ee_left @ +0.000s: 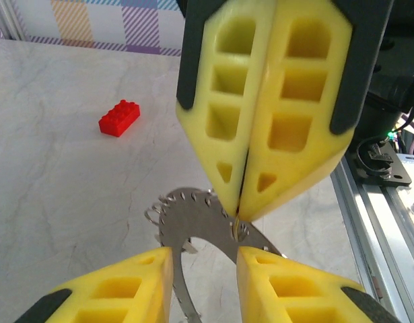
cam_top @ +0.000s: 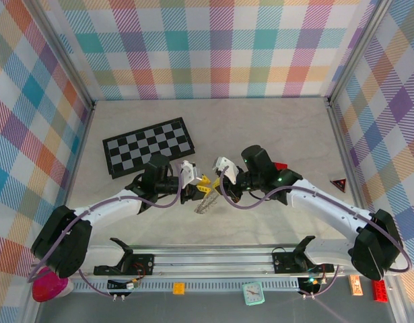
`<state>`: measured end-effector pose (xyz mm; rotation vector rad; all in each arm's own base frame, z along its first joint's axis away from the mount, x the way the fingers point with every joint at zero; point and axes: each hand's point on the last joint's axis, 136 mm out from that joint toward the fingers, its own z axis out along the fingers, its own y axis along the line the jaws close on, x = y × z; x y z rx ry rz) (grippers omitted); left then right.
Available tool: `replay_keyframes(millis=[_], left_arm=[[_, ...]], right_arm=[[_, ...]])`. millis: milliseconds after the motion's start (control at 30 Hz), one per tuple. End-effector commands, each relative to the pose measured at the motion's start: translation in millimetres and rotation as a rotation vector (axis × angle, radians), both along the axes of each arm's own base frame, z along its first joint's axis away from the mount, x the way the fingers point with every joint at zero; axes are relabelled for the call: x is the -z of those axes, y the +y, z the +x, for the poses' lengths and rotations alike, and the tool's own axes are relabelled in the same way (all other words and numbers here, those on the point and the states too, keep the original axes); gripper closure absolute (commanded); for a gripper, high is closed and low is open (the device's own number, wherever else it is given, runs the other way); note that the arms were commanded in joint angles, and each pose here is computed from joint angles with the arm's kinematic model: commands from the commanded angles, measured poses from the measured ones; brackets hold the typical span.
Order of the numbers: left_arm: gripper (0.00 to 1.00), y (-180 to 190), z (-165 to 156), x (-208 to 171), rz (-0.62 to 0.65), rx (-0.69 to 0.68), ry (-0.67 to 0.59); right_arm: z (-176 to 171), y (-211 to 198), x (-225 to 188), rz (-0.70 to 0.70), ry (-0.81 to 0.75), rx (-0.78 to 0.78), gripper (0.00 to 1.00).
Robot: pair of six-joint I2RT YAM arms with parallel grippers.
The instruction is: Put the keys on the keyring
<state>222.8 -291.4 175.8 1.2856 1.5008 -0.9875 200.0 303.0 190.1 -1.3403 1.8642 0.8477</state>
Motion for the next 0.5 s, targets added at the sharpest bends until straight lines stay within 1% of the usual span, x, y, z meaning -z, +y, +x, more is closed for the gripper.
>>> replay_keyframes(millis=[0,333,467], left_arm=[[0.71,-1.9,-4.0,-9.3,-0.043,0.041,-0.010],[0.72,-4.0,-9.8,-3.7,-0.024,0.081,0.058],[0.75,-6.2,-11.0,-4.8,-0.033,0.100,0.080]], right_arm=[[-1.1,8.4,-16.8,0.041,-0.030,-0.063,1.00],[-2.0,10.2,-24.7,0.080,-0.056,-0.070,1.00],[-7.1,11.9,-27.7,0.110,-0.053,-0.093,1.00]])
